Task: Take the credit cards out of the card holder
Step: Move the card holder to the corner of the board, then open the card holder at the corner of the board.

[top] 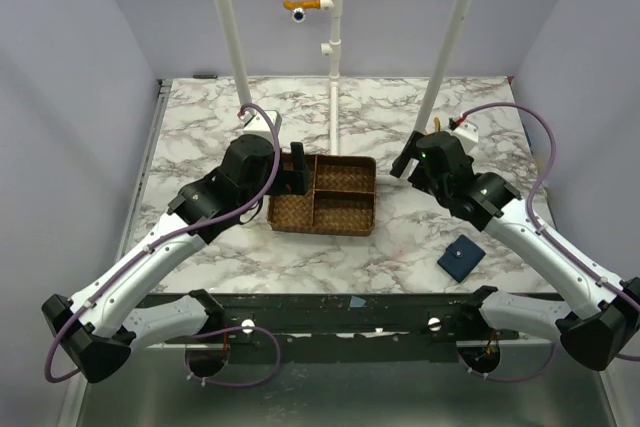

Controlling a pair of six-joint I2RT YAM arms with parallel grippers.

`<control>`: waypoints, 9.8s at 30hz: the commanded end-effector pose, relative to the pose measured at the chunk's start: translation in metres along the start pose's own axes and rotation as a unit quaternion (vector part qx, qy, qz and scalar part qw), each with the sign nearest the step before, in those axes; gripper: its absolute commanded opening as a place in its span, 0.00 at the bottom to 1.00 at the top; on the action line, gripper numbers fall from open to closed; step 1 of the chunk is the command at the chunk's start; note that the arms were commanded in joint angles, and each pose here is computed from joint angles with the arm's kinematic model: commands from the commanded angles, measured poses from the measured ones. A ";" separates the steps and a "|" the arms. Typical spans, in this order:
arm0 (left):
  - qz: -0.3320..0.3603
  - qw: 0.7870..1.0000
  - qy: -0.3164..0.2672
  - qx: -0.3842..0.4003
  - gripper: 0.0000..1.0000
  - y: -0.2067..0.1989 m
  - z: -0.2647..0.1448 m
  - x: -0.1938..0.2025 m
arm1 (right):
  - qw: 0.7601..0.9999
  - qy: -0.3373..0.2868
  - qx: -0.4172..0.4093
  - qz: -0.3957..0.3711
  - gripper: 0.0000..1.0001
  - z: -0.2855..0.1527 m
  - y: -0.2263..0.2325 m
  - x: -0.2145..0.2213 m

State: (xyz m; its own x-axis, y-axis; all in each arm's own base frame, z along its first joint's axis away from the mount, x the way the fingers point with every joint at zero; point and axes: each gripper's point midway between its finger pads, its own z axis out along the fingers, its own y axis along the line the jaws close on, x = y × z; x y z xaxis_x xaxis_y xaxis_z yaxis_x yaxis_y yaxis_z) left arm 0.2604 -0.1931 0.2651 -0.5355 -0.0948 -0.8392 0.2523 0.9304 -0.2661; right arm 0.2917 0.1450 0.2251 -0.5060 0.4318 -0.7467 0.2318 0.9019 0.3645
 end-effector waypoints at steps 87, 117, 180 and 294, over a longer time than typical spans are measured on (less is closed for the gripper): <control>-0.044 0.989 0.097 0.100 0.98 -0.023 0.000 0.050 | 0.958 0.218 0.152 0.104 0.54 0.053 -0.127 0.146; -0.068 0.975 0.167 0.132 0.87 -0.028 0.010 0.106 | 0.964 0.147 0.171 0.141 0.78 0.043 -0.143 0.148; -0.010 0.950 0.286 0.125 0.41 -0.083 0.029 0.232 | 0.950 0.303 -0.007 0.075 0.42 -0.012 -0.060 0.279; -0.023 0.967 0.238 0.086 0.00 -0.088 0.013 0.195 | 0.957 0.260 -0.121 -0.041 0.73 -0.016 0.024 0.238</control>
State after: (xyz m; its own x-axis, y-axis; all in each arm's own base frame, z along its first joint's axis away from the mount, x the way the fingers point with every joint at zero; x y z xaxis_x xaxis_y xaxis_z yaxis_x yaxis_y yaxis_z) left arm 0.1462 -0.2924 0.1083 -0.8494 0.0965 -0.5189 0.3181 0.8781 -0.3575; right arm 0.1578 0.2546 0.0509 -0.8848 0.2492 -0.3937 0.0493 0.8903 0.4527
